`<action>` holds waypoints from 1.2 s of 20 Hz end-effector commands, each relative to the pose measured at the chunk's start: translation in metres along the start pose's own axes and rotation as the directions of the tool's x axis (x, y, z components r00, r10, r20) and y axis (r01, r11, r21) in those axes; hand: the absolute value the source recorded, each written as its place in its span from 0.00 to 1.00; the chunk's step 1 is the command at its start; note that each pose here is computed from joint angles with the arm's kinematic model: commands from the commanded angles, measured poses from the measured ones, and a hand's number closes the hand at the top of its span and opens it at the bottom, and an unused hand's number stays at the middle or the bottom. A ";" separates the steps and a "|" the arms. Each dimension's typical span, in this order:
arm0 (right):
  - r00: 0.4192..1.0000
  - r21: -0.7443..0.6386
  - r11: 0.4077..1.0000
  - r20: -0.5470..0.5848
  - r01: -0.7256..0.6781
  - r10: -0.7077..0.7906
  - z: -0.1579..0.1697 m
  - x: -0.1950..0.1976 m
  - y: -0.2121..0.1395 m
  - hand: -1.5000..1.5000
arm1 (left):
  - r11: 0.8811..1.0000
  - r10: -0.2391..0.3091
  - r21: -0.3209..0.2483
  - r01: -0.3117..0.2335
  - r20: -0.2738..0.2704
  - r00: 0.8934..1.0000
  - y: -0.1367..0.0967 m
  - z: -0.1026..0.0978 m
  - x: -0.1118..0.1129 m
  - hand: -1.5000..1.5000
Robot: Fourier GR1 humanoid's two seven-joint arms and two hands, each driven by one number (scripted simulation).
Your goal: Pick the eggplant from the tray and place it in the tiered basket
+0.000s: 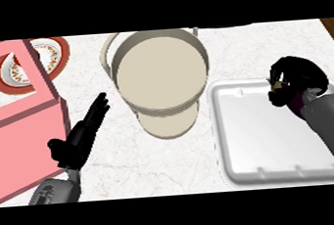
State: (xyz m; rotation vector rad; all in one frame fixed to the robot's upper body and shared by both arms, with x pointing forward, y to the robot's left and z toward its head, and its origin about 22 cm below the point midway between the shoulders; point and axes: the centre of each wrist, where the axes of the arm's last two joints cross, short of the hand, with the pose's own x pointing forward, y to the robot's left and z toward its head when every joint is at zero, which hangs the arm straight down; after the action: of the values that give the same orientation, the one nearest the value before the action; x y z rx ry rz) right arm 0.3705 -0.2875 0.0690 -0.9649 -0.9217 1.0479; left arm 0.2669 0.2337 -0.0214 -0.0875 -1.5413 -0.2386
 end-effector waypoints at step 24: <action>0.569 0.111 0.890 0.732 0.441 -0.374 0.054 0.053 -0.202 1.00 | 1.000 0.004 0.002 -0.004 -0.006 1.000 0.005 0.002 0.018 0.50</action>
State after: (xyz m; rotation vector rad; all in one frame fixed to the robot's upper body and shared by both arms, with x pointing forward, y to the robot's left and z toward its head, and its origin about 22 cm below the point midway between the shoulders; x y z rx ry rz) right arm 0.3855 -0.3014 0.2631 -0.3475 -1.7836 1.0154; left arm 0.2661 0.2393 -0.0189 -0.0724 -1.5297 -0.2330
